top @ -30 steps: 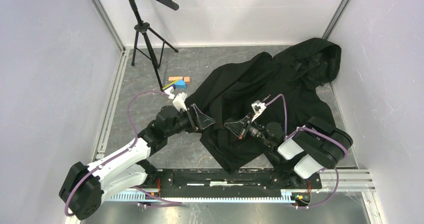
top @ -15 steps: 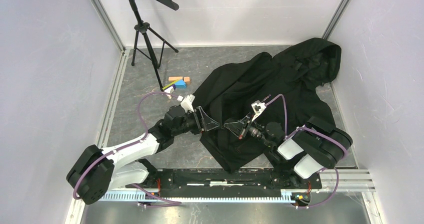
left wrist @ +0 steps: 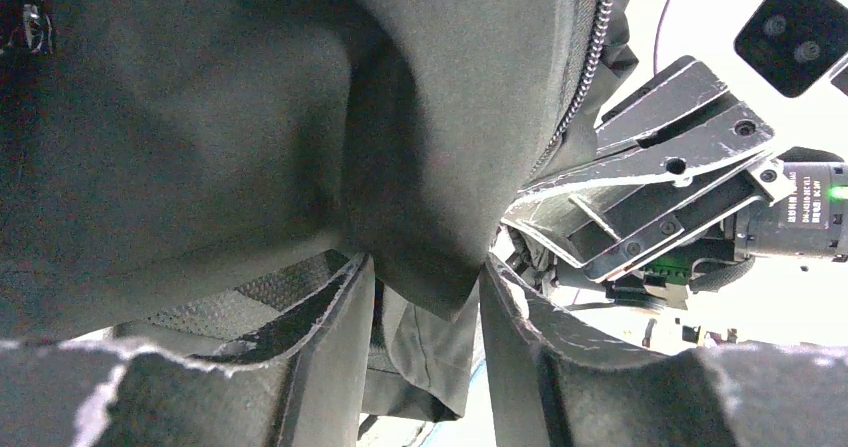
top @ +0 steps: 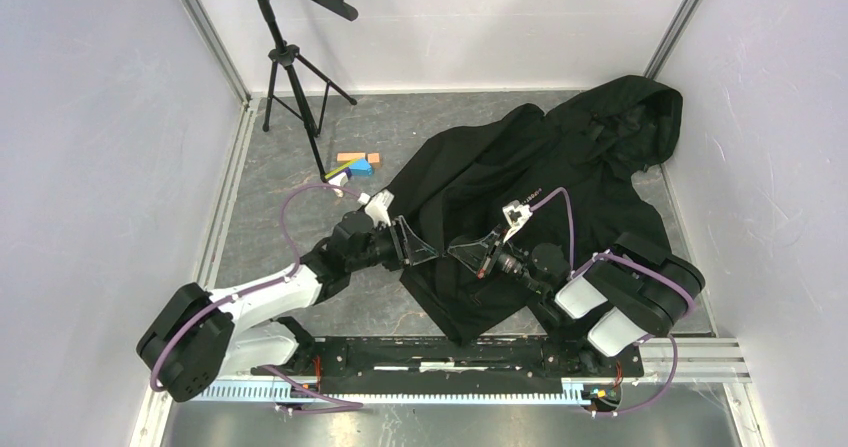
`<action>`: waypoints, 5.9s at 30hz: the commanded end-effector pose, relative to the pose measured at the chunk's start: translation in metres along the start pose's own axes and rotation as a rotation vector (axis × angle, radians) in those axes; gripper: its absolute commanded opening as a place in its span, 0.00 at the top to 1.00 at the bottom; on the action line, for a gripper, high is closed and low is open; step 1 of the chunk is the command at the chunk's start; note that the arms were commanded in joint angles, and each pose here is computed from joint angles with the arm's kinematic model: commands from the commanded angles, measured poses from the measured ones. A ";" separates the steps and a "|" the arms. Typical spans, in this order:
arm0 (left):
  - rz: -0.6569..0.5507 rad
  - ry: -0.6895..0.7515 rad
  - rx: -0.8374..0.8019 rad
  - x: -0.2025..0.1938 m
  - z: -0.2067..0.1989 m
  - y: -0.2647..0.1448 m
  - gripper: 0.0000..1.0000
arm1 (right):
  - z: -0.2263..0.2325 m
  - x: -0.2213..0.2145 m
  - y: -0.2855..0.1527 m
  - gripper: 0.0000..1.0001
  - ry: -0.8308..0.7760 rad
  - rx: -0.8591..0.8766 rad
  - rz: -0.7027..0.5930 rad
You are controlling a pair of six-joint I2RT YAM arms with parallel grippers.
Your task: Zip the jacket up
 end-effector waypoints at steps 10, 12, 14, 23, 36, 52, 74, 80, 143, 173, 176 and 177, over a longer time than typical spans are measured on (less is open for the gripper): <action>0.026 0.117 -0.054 0.004 -0.015 0.008 0.73 | 0.036 0.056 0.007 1.00 -0.072 0.165 -0.250; 0.036 0.133 -0.055 0.003 -0.014 0.008 0.89 | 0.035 0.056 0.008 1.00 -0.060 0.152 -0.248; 0.047 0.157 -0.040 0.001 -0.011 0.006 0.93 | 0.034 0.056 0.009 0.99 -0.049 0.145 -0.247; 0.217 0.252 -0.062 -0.026 0.000 -0.002 0.98 | 0.037 0.057 0.014 1.00 -0.008 0.118 -0.233; 0.162 0.282 -0.073 -0.030 0.000 -0.033 0.98 | 0.043 0.061 0.007 1.00 0.127 0.131 -0.272; -0.045 0.142 -0.131 -0.010 -0.018 -0.045 0.35 | 0.055 0.046 -0.003 1.00 0.119 0.178 -0.259; 0.025 0.158 -0.155 -0.014 -0.009 -0.012 0.65 | 0.060 0.054 -0.002 1.00 0.137 0.202 -0.286; 0.088 0.150 -0.051 -0.018 0.006 -0.002 0.98 | 0.057 0.056 0.000 1.00 0.168 0.182 -0.295; 0.250 0.174 -0.149 -0.055 0.016 -0.012 0.98 | 0.019 0.012 -0.048 0.17 -0.682 -0.465 0.298; 0.239 0.173 -0.163 -0.054 0.015 -0.011 0.98 | 0.064 -0.060 -0.019 0.50 -0.741 -0.592 0.384; 0.240 0.173 -0.164 -0.055 0.015 -0.012 0.98 | 0.062 -0.062 -0.019 0.50 -0.737 -0.593 0.370; 0.239 0.173 -0.164 -0.055 0.015 -0.012 0.98 | 0.060 -0.062 -0.019 0.51 -0.748 -0.598 0.370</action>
Point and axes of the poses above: each gripper's point midway between its finger pads, its own y axis out along the fingers, its own z axis along the line the jaws close on, x = y × z, the point moved 3 cm from there along -y, back along the fingers, and after that the axes turned 7 degrees about -y, right-handed, at the moved point
